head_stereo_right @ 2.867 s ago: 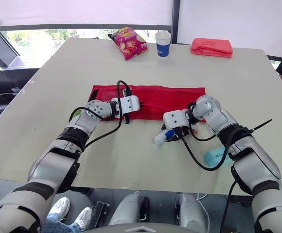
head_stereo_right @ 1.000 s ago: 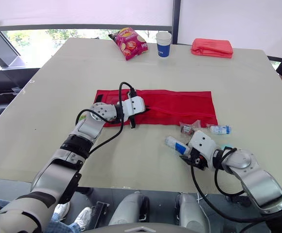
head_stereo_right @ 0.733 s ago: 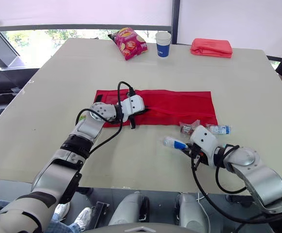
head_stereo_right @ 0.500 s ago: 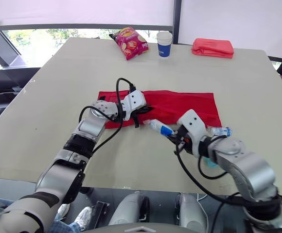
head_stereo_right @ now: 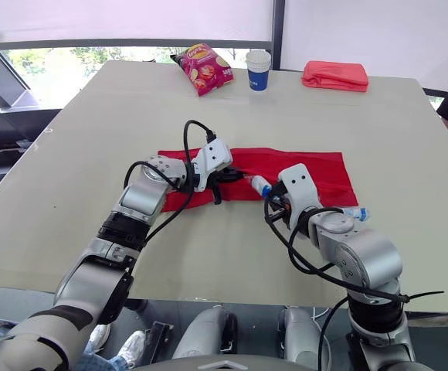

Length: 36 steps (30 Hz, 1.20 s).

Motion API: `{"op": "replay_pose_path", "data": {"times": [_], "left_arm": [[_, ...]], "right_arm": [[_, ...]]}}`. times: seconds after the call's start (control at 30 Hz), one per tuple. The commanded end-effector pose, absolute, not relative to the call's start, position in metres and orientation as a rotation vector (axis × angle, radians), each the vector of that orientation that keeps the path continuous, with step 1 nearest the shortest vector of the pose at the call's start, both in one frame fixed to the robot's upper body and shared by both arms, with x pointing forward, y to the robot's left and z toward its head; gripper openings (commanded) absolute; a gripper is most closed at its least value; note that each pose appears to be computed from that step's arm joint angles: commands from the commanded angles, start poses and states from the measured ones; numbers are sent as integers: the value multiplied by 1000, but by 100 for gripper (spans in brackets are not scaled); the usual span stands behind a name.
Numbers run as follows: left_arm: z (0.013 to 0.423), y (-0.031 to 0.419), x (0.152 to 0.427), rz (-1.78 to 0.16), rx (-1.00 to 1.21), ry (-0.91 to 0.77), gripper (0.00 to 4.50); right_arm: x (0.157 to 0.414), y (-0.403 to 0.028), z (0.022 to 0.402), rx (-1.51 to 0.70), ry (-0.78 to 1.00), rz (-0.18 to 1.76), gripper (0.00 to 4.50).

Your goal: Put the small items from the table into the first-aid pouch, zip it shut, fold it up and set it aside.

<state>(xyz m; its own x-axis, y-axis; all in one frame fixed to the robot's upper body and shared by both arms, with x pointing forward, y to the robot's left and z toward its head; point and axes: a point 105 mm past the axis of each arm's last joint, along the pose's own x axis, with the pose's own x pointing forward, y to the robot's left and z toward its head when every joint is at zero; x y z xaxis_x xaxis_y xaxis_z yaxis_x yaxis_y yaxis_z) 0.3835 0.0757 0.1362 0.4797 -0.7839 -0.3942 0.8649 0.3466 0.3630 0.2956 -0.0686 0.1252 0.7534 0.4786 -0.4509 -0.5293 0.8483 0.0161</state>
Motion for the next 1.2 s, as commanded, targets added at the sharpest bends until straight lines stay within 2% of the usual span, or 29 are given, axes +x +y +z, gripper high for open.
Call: {"op": "replay_pose_path", "data": {"times": [0.03, 0.3, 0.57, 0.73, 0.83, 1.03, 1.2], "left_arm": [[150, 60, 377, -1115, 565, 86, 0], [144, 49, 366, -1146, 533, 89, 0], [140, 42, 363, -1141, 501, 102, 0], [140, 40, 362, -1138, 499, 100, 0], [139, 40, 362, -1136, 498, 100, 0], [139, 39, 364, -1127, 500, 94, 0], [139, 36, 363, -1135, 496, 92, 0]], "right_arm": [[303, -58, 133, -132, 421, 548, 1], [324, -27, 138, -9, 367, 545, 1], [334, 0, 147, 421, 385, 529, 1], [339, 4, 147, 568, 429, 527, 1], [340, 7, 147, 562, 441, 543, 1], [332, 27, 145, 412, 452, 662, 1], [341, 28, 141, 335, 424, 624, 1]]}}
